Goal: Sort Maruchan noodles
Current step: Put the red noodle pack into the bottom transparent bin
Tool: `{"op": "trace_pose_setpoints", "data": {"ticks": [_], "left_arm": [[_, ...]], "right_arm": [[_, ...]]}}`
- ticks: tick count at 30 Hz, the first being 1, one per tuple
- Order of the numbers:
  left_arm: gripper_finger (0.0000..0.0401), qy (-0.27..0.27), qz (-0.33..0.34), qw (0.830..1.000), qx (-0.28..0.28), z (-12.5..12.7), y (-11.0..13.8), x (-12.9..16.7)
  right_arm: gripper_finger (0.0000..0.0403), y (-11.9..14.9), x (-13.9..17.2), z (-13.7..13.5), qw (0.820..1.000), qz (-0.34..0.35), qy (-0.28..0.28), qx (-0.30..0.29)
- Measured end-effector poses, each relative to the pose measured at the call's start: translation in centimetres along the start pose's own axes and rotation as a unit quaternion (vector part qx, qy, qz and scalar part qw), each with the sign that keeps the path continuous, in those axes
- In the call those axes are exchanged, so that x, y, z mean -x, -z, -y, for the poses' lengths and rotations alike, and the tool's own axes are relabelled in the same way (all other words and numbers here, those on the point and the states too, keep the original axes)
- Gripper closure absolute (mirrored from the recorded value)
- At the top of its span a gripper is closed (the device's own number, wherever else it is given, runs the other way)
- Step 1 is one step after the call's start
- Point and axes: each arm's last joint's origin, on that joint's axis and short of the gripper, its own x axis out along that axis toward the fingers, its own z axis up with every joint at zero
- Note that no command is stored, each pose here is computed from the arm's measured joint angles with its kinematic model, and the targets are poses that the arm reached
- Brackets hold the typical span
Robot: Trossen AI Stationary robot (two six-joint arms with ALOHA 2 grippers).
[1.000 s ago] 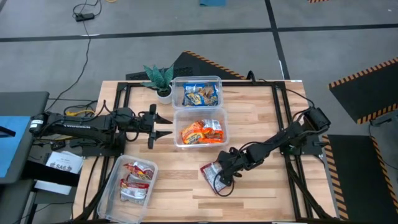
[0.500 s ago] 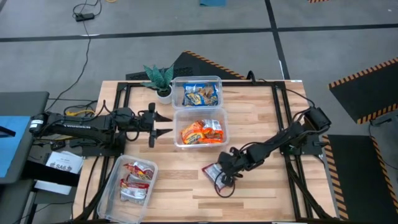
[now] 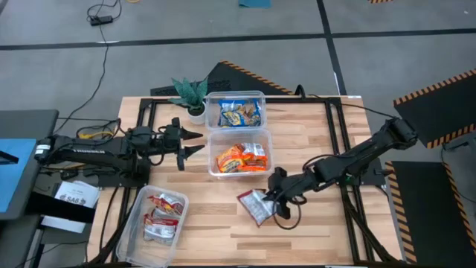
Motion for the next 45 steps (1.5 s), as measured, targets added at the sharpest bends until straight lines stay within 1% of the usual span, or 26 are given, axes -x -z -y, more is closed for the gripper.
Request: {"op": "trace_pose_setpoints", "data": {"ticks": [3,7,10,12,14,17,20,25,31,34,36,40,45], "left_arm": [[0.0214,0.001,0.017,1.0,0.011,-0.1,-0.5,0.5],[0.0214,0.016,0.04,0.999,0.017,-0.1,-1.2,1.4],[0.0214,0.035,0.058,0.998,0.019,-0.1,-1.7,2.1],[0.0214,0.047,0.069,0.996,0.02,-0.1,-2.0,2.5],[0.0214,0.058,0.079,0.995,0.021,-0.1,-2.2,3.0],[0.0214,0.06,0.085,0.994,0.022,-0.2,-2.2,3.3],[0.0214,0.058,0.085,0.994,0.022,-0.2,-2.2,3.5],[0.0214,0.059,0.086,0.994,0.022,-0.2,-2.3,3.5],[0.0214,0.058,0.082,0.995,0.021,-0.2,-2.2,3.5],[0.0214,0.058,0.082,0.995,0.021,-0.2,-2.2,3.5],[0.0214,0.058,0.082,0.995,0.021,-0.2,-2.2,3.5],[0.0214,0.058,0.082,0.995,0.021,-0.2,-2.2,3.5],[0.0214,0.057,0.079,0.995,0.021,-0.2,-2.1,3.5]], "right_arm": [[0.0387,-1.4,0.7,-0.6,0.997,0.067,-0.037,0.026],[0.0387,-3.1,0.1,-0.6,0.986,0.143,-0.053,0.062],[0.0387,-4.4,-1.4,0.1,0.976,0.196,-0.051,0.078],[0.0387,-5.1,-2.5,1.0,0.97,0.223,-0.042,0.087],[0.0387,-6.0,-4.0,2.0,0.964,0.246,-0.045,0.095],[0.0387,-8.0,-6.1,3.0,0.96,0.254,-0.054,0.107],[0.0387,-10.5,-8.2,2.8,0.951,0.262,-0.079,0.145],[0.0387,-14.5,-10.8,1.2,0.926,0.284,-0.138,0.209],[0.0387,-18.2,-12.9,-0.8,0.893,0.327,-0.181,0.252],[0.0387,-19.3,-14.4,-1.7,0.881,0.347,-0.186,0.263],[0.0387,-19.7,-15.7,-2.3,0.876,0.352,-0.19,0.268],[0.0387,-20.1,-17.8,-2.4,0.875,0.356,-0.192,0.267],[0.0387,-20.7,-19.9,-2.2,0.876,0.367,-0.195,0.245]]}}
